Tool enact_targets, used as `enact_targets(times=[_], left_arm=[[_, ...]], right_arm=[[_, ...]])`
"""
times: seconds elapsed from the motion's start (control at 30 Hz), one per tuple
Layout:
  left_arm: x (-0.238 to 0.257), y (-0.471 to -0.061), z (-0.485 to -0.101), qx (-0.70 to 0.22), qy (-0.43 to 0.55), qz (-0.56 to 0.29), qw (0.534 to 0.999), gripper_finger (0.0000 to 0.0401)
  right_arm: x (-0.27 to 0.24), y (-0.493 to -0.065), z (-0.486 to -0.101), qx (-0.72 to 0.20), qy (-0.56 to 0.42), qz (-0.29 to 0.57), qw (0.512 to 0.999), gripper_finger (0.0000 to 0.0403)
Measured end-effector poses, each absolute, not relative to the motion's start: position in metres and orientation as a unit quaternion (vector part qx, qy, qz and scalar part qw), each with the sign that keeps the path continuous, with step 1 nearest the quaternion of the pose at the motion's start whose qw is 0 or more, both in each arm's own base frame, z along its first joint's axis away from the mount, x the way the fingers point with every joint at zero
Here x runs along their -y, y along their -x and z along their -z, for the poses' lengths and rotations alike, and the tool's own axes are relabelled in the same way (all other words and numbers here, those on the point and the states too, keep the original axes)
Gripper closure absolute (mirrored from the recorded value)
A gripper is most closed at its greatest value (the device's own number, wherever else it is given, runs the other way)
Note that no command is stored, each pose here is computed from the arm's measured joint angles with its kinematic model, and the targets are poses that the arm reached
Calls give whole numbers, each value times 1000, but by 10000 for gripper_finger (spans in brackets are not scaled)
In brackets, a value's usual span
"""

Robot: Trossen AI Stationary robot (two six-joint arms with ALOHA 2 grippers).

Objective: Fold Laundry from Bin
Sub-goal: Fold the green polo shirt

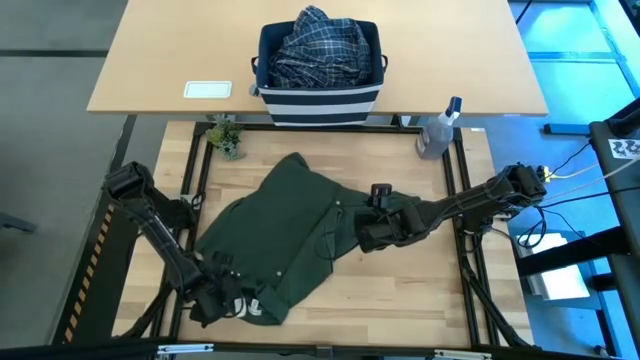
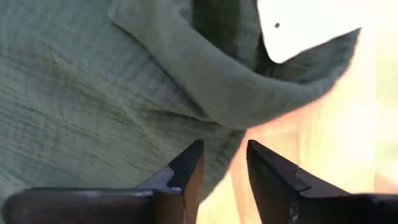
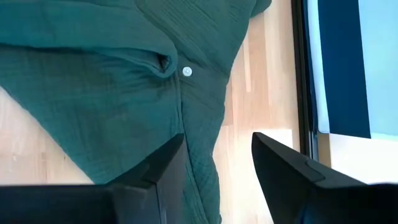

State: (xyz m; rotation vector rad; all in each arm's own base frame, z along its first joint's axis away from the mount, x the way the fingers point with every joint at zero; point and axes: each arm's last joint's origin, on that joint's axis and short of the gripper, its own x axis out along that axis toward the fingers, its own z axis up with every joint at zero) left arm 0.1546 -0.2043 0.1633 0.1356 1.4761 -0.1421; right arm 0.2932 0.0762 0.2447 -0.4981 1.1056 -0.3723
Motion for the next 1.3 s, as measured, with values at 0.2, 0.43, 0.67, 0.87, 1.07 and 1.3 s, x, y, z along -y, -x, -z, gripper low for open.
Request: enact_targets(times=[0.2, 0.43, 0.67, 0.87, 1.07, 1.3], left_arm=[[199, -162, -162, -677, -77, 86, 727, 217], [204, -166, -141, -703, -122, 129, 689, 166], [206, -170, -133, -687, -160, 125, 698, 177], [205, -178, -132, -631, -201, 74, 746, 253], [199, -186, -132, -604, -213, 35, 768, 367], [196, -209, -156, -568, -197, -8, 799, 396]], right_arm=[[-77, -294, -245, -513, 231, 174, 809, 220], [-77, -294, -245, -513, 231, 174, 808, 220], [-77, -296, -246, -507, 243, 164, 811, 220], [-77, -297, -246, -506, 246, 162, 811, 220], [-78, -297, -246, -505, 247, 158, 812, 220], [-87, -304, -248, -479, 213, 108, 844, 220]])
